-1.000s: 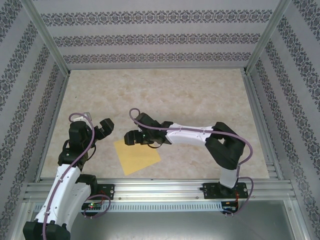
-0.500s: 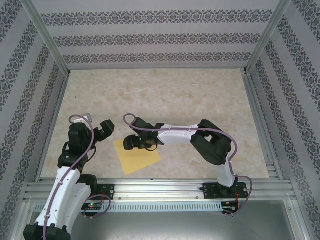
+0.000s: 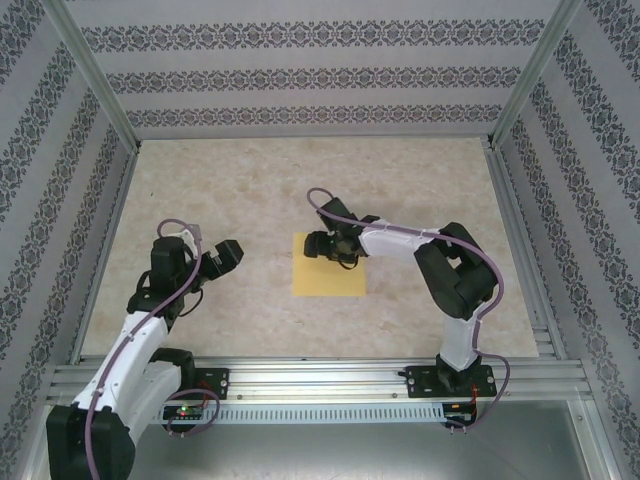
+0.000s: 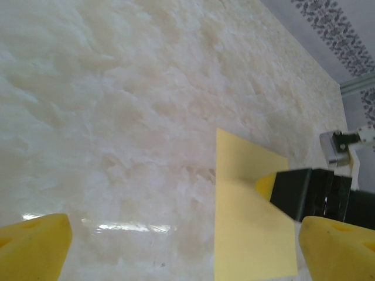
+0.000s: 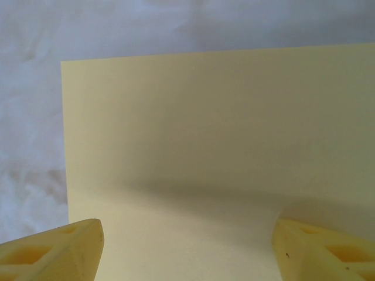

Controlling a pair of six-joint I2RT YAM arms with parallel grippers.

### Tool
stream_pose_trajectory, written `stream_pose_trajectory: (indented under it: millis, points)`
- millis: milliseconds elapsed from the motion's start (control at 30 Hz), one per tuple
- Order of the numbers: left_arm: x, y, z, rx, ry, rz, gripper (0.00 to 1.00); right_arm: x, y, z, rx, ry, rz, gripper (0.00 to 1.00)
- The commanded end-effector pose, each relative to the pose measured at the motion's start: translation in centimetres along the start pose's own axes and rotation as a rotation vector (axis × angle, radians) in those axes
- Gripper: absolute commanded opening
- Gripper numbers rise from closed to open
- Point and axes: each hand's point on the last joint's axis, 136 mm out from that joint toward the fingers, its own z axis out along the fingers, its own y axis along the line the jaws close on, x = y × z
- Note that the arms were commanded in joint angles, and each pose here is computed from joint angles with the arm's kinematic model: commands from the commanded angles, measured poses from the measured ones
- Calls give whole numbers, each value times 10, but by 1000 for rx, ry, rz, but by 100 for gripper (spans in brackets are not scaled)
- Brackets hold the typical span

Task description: Fold a paper plane with a square sheet of paper (pick it up from the middle)

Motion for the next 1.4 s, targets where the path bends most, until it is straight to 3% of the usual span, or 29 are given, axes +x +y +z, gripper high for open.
stream_pose_trajectory:
  millis: [0,167,333,667,1067,1367]
  points:
    - [5,-23,12,76,39,54,100,0,-15,-12,69,38,-67,77]
    - [24,-46,32,102,129,153,100,-16,7,-44,51,-12,-128,79]
    - [33,-47,50,74,172,194,100,-22,-11,-71,265,-74,-94,82]
    - [20,-44,56,3,172,287,100,-9,-14,-38,415,15,-109,84]
    - [20,-49,59,30,181,304,100,23,-5,5,295,140,-170,84]
    - [20,-50,60,31,187,315,100,45,10,14,243,220,-382,83]
